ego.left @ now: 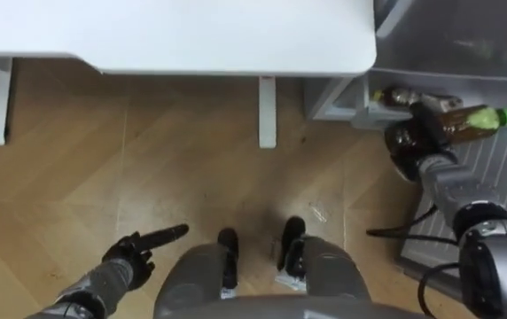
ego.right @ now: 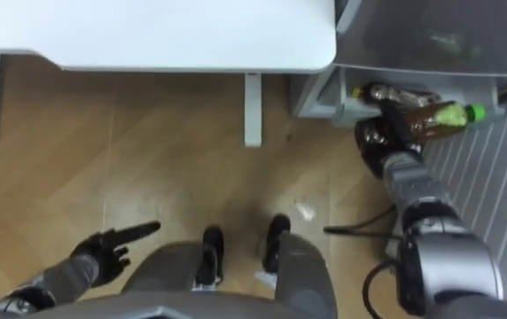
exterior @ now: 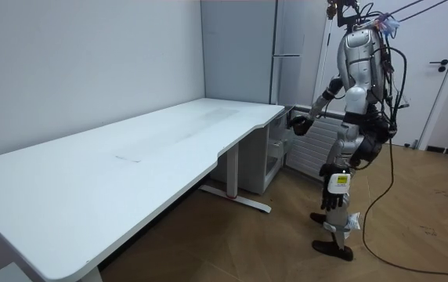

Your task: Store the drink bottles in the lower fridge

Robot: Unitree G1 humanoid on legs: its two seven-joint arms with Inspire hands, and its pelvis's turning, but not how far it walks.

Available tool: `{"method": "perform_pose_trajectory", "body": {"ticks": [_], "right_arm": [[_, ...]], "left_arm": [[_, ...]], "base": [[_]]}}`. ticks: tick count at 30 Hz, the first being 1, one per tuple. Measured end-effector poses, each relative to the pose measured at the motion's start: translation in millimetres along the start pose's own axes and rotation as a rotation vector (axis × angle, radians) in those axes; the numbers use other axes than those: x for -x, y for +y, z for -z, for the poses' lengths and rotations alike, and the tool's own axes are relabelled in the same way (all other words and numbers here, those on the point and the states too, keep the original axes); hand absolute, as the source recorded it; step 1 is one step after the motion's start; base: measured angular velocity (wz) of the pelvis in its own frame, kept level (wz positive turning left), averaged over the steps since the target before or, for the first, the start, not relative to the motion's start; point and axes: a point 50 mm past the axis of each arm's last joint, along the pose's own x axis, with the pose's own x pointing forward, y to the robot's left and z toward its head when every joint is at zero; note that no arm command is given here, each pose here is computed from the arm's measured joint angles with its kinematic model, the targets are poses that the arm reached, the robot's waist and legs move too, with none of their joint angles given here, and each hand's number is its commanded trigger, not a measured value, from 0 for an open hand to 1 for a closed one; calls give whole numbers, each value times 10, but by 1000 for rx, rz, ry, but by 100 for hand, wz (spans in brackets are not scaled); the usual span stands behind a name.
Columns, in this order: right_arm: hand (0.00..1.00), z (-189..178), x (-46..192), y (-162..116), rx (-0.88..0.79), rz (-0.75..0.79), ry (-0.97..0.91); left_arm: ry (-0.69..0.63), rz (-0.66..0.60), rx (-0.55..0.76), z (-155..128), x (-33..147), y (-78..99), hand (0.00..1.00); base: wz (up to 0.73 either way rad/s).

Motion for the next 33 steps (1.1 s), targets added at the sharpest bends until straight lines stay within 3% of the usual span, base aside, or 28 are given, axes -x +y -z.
{"method": "perform_pose_trajectory", "body": {"ticks": [5, 18, 33], "right_arm": [[100, -206, 22, 268, -10, -16, -47], [100, -607, 148, 770, -30, -22, -143], [100, -819, 233, 889, 4, 27, -228]], "left_arm": [[-38, -7, -43, -127, -13, -82, 0], [-96, -78, -73, -306, 0, -33, 0], [-117, -128, -60, -367, 20, 76, 0]], "base": [[12], [3], [2]]}}
